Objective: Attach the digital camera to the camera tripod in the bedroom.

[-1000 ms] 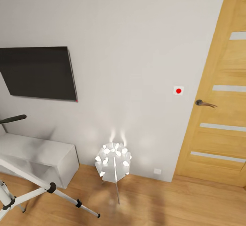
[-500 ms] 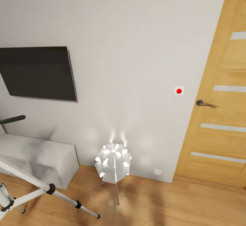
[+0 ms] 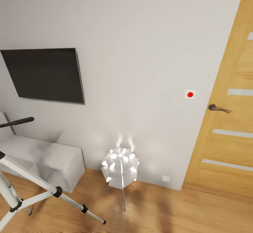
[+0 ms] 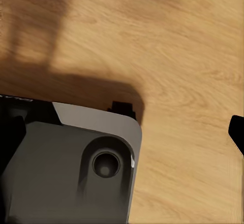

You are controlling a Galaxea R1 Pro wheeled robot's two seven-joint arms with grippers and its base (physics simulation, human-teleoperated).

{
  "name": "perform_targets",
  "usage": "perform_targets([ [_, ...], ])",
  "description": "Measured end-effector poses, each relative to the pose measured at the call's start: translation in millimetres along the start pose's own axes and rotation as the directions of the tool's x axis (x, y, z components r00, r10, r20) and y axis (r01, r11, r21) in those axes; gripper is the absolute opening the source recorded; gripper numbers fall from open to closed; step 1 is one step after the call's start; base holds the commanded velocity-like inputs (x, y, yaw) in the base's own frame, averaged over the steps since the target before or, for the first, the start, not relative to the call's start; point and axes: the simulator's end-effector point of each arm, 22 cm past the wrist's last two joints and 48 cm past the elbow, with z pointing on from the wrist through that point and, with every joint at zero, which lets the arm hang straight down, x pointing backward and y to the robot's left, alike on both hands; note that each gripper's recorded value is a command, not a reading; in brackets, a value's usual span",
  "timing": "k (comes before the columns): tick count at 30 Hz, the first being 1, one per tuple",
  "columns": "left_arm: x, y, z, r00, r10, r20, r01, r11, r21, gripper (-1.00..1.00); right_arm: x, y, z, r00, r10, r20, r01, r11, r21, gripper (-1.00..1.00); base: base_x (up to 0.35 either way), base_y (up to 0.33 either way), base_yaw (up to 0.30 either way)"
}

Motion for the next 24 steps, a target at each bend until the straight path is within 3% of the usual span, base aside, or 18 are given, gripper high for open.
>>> perform_targets([
  [24, 0.3, -0.8, -0.1, 1.0, -0.002, 0.001, 0.002, 1.0, 0.0, -1.0, -0.8, -8.8, -0.6, 1.0, 0.003, 0.007, -0.003, 1.0, 0.018, 1.0, 0.0, 0.0, 0.271],
])
